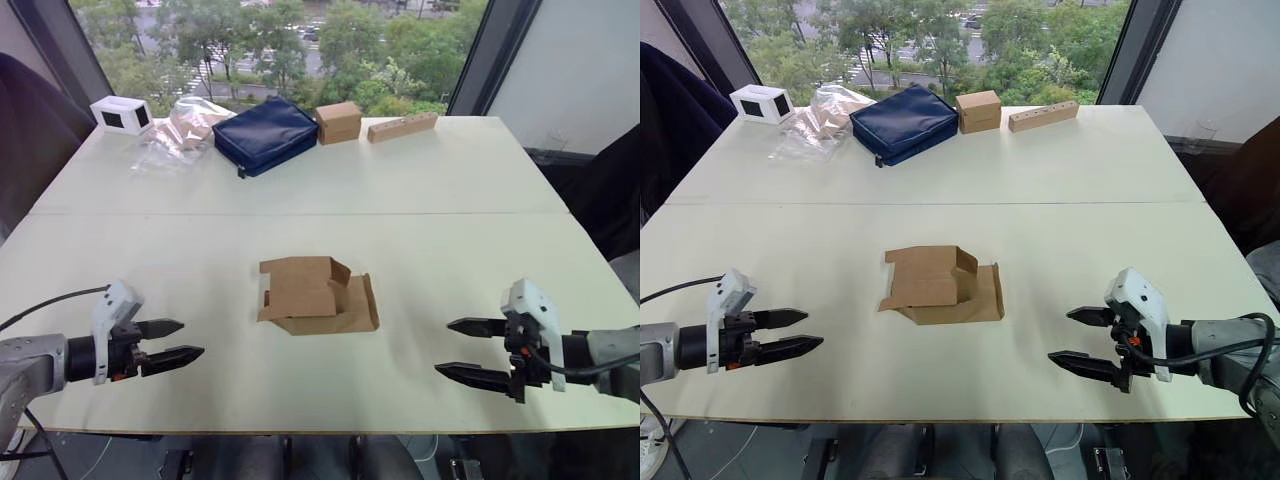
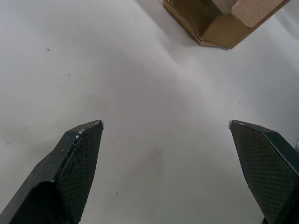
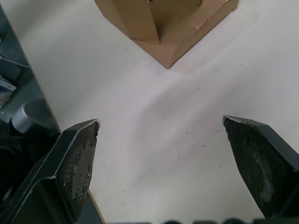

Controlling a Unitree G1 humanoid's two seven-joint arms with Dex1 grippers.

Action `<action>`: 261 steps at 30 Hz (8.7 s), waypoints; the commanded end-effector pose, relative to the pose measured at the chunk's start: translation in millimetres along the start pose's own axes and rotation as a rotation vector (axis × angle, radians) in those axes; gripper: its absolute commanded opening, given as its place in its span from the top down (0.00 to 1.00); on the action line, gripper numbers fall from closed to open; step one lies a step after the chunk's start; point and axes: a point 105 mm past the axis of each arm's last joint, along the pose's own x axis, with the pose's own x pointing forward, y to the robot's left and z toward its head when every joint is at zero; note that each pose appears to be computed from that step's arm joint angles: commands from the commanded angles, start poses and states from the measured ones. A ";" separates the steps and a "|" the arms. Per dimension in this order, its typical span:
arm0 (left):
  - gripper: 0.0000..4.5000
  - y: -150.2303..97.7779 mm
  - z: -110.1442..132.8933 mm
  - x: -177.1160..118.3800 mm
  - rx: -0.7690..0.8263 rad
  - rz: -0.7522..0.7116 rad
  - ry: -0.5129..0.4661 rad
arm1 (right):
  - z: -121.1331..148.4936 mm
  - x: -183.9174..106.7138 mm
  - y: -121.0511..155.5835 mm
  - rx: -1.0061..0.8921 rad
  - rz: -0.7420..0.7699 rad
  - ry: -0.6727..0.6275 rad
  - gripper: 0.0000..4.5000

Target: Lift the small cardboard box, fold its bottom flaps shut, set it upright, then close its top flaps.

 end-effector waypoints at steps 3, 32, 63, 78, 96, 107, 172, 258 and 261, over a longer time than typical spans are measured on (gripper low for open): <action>0.01 3.4 15.3 -2.3 0.036 0.018 -0.065 | 1.5 3.0 0.9 -0.026 -0.015 0.003 0.01; 0.01 22.0 57.5 1.4 -0.094 -0.016 -0.182 | 22.8 5.0 -9.0 -0.149 -0.113 -0.053 0.01; 0.01 -39.0 80.5 114.2 -0.550 -0.529 -0.044 | 64.7 41.1 40.4 -0.371 -0.097 -0.078 0.01; 0.44 -43.1 90.3 133.4 -0.520 -0.579 -0.041 | 62.1 40.0 39.7 -0.346 -0.135 -0.080 0.00; 0.99 -41.0 152.2 103.5 -0.249 -0.594 -0.273 | 104.8 19.3 18.0 -0.140 -0.216 -0.477 0.00; 1.00 -81.9 225.0 85.9 0.253 -0.625 -0.426 | 192.2 -18.0 -20.6 -0.034 -0.321 -0.999 0.84; 1.00 -117.8 232.4 79.0 0.354 -0.767 -0.441 | 169.7 33.9 24.6 -0.099 -0.036 -0.761 0.99; 1.00 -107.3 241.1 69.2 0.324 -0.756 -0.444 | 174.5 26.8 -50.4 0.082 -0.076 -0.926 0.99; 1.00 -107.8 240.4 69.7 0.324 -0.756 -0.441 | 181.9 27.0 -29.9 0.091 0.060 -0.966 0.99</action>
